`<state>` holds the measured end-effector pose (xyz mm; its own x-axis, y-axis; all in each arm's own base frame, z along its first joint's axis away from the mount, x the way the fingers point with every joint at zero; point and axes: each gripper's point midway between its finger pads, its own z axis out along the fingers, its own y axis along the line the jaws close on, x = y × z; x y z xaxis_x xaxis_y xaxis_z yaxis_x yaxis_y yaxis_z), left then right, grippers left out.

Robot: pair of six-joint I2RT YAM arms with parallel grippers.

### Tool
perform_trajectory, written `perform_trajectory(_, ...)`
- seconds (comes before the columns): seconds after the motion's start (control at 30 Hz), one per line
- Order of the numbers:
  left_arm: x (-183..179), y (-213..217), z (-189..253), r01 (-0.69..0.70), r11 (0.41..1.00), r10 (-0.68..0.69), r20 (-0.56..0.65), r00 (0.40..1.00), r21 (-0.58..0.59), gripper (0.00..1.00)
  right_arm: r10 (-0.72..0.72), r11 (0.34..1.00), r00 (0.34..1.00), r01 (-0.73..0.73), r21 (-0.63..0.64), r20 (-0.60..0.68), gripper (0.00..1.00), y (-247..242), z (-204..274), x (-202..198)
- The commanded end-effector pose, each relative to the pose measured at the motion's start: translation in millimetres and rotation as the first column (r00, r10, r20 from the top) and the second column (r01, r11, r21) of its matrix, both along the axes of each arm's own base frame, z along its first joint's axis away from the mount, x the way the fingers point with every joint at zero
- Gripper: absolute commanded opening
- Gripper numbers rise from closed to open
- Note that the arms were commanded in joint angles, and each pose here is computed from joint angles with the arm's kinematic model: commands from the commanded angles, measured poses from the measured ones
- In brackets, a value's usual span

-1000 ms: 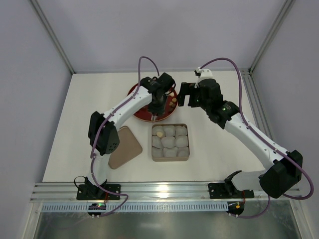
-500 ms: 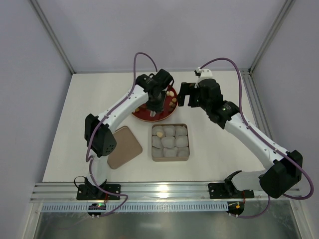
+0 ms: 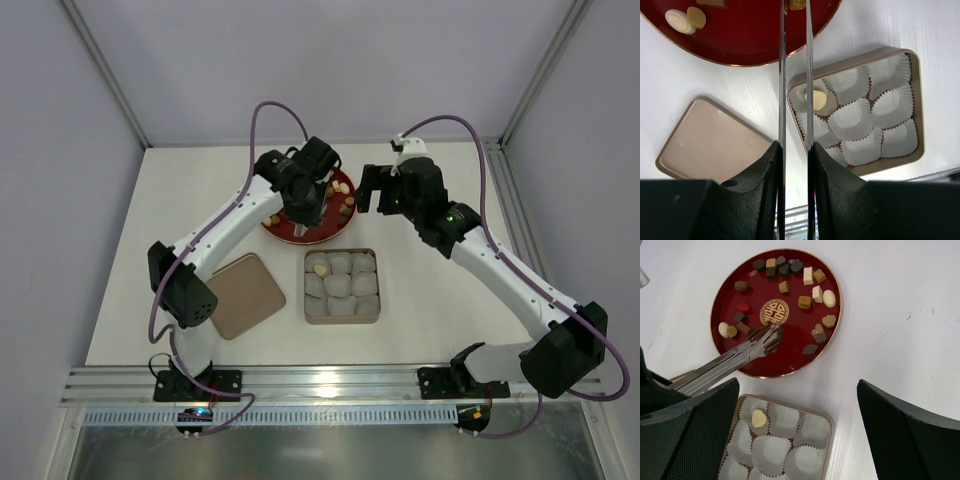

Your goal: Pack the chocolate

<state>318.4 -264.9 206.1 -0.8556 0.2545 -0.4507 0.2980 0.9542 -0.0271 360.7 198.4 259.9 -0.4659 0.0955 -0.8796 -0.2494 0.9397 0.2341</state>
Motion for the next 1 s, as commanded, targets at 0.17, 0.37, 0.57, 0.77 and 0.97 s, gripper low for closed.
perform_trajectory(0.17, -41.3, -2.6, 26.7, 0.051, 0.998, -0.05, 0.029, 0.998, -0.049, 0.25, -0.029, 0.999, 0.997, 0.028, 0.018, 0.077, 1.0, -5.3, 33.2, 6.0)
perform_trajectory(0.37, -68.9, -11.1, 27.8, 0.08, 0.995, -0.078, 0.03, 0.996, -0.057, 0.25, -0.048, 0.999, 0.995, 0.046, 0.017, 0.087, 1.0, -10.4, 37.2, 5.7)
perform_trajectory(0.57, -91.6, -17.8, 22.9, 0.102, 0.992, -0.101, 0.024, 0.995, -0.067, 0.24, -0.059, 0.998, 0.994, 0.058, 0.009, 0.088, 1.0, -13.4, 37.2, 5.6)
perform_trajectory(0.77, -106.0, -20.6, 12.0, 0.106, 0.992, -0.106, 0.001, 0.994, -0.076, 0.24, -0.061, 0.998, 0.994, 0.061, 0.004, 0.09, 1.0, -14.9, 37.4, 5.7)
perform_trajectory(0.97, -114.9, -27.7, 2.1, 0.123, 0.99, -0.124, -0.013, 0.992, -0.073, 0.24, -0.058, 0.998, 0.995, 0.058, 0.002, 0.086, 1.0, -13.7, 34.6, 6.7)
